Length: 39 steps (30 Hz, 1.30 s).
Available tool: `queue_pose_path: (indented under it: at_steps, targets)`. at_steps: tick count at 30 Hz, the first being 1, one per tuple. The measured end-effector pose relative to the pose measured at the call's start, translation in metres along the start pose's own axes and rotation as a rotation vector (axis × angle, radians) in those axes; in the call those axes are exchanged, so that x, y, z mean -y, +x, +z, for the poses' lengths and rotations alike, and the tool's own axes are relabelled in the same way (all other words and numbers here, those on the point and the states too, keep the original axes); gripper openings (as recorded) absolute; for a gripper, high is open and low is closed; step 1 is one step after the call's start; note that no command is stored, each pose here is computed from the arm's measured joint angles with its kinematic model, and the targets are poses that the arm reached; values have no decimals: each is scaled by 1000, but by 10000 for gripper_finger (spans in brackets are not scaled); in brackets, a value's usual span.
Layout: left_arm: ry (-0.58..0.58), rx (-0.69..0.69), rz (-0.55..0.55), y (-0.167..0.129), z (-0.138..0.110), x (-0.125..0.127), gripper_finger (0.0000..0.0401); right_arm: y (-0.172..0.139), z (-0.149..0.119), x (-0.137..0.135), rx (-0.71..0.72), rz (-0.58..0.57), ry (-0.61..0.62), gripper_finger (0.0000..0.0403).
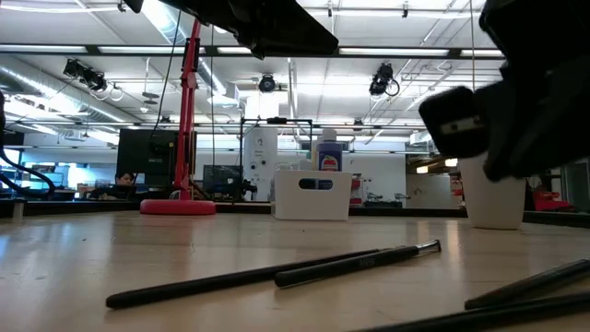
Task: Pick & Place Paint Supplies
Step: Put the silver paint brush into the gray cup
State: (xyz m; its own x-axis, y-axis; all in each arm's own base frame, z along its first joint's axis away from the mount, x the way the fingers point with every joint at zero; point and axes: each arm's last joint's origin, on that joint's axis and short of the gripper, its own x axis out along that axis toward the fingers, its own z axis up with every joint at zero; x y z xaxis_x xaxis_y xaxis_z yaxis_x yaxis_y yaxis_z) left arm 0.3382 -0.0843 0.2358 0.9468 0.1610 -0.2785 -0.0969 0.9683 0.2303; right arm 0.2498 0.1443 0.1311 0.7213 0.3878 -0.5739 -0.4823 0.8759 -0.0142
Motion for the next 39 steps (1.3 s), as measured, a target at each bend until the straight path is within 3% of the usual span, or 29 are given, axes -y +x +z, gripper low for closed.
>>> queue_pose_path:
  at_steps: [9,14,27,34,39]
  targets:
    - [-15,0,-1,0,0,0,98,14,-12,-6,-26,22,42,121]
    - [-26,0,-4,0,0,0,98,27,-23,-8,-35,45,-5,138]
    - [-24,1,-4,0,0,0,98,48,-38,-7,28,65,-102,84]
    - [-22,1,-4,0,0,0,98,48,-40,-1,4,127,-99,14]
    - [-20,1,-4,0,0,0,98,44,-35,-1,15,129,-132,15]
